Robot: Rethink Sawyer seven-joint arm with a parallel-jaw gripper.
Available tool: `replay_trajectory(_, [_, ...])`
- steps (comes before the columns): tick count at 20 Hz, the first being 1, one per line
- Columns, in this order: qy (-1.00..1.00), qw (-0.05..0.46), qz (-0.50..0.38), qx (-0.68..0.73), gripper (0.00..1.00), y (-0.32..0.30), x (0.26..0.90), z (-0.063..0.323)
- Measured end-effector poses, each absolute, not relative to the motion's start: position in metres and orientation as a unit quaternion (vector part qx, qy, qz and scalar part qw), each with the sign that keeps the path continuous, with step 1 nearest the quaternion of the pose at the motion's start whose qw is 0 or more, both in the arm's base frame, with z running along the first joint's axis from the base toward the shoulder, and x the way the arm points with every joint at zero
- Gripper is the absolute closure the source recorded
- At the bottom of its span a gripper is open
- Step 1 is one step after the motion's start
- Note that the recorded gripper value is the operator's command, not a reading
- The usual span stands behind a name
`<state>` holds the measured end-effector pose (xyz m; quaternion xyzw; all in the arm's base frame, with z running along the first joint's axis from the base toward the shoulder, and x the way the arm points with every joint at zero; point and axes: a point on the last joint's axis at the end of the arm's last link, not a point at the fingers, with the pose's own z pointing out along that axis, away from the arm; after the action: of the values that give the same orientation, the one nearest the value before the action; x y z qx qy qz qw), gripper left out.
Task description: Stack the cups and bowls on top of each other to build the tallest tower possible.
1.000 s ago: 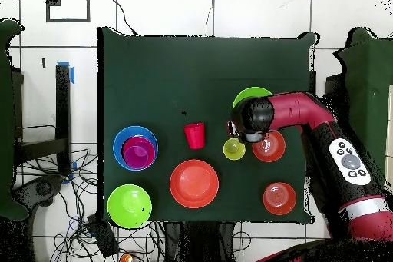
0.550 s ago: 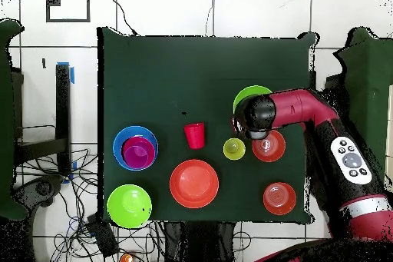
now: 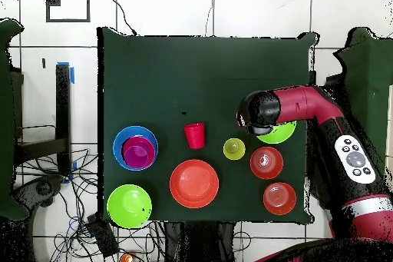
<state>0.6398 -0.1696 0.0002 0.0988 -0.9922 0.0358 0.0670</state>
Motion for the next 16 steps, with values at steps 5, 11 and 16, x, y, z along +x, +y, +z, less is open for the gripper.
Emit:
replay_trajectory(5, [-0.993, 0.058, 0.035, 0.099, 1.0, -0.169, 0.642, 0.0])
replay_trajectory(11, [-0.993, 0.046, 0.036, 0.1, 1.0, -0.169, 0.646, 0.0])
replay_trajectory(16, [-0.99, 0.036, 0.057, 0.121, 1.0, -0.153, 0.656, 0.02])
